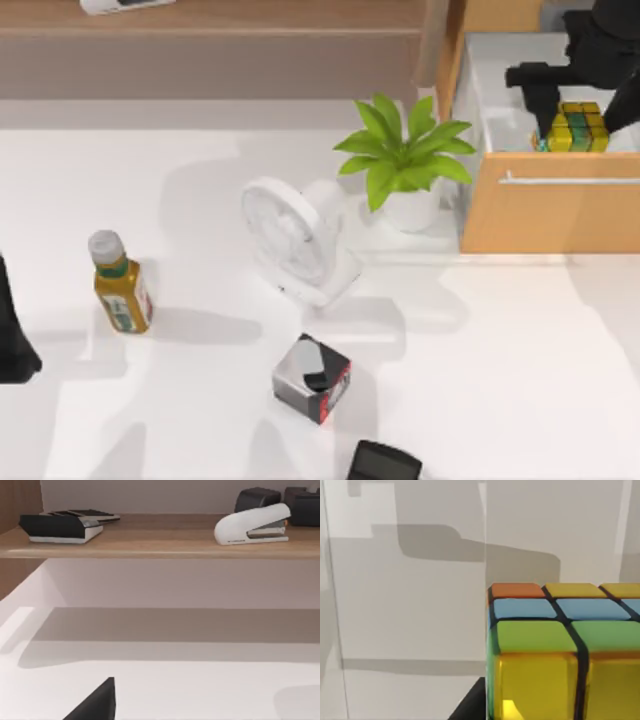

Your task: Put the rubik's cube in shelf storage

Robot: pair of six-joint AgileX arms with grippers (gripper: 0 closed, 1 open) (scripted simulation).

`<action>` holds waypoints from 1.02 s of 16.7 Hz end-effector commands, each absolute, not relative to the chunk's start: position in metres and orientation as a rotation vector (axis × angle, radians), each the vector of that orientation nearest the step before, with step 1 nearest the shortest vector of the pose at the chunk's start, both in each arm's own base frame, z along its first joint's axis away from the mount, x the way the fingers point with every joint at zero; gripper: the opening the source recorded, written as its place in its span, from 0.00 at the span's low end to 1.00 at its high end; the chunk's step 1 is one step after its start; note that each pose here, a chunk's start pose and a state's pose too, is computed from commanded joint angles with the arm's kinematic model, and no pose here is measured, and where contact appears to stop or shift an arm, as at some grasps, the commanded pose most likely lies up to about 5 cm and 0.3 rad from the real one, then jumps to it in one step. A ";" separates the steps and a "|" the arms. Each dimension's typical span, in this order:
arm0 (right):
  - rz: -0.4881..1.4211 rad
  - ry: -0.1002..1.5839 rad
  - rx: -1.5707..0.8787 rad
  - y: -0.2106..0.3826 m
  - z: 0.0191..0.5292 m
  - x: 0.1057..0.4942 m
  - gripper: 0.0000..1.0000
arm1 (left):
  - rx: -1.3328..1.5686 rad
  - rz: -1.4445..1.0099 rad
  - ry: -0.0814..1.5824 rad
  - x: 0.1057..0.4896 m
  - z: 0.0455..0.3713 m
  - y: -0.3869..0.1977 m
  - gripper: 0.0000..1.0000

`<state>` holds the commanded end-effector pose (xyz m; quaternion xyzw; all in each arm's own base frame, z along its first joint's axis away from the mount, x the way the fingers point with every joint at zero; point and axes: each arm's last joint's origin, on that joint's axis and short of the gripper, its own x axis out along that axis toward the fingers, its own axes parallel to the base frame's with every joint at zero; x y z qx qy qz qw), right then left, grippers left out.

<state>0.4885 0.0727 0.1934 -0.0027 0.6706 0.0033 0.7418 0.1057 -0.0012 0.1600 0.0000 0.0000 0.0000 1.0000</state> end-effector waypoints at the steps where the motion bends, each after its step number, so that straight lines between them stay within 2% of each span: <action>1: 0.007 1.476 -0.007 0.074 0.193 0.487 0.00 | 0.000 0.000 0.000 0.106 0.160 -0.001 1.00; 4: 0.003 1.479 -0.004 0.073 0.199 0.483 0.00 | 0.000 0.000 0.000 0.106 0.160 -0.001 1.00; 8: 0.023 1.414 -0.003 0.084 0.237 0.464 0.00 | 0.000 0.000 0.000 0.106 0.160 -0.001 1.00; 12: 0.128 1.235 -0.060 0.135 0.282 0.439 0.00 | 0.000 0.000 0.000 0.106 0.160 -0.001 1.00; 17: 0.280 0.911 -0.173 0.218 0.311 0.410 0.00 | 0.000 0.000 0.000 0.106 0.160 -0.001 1.00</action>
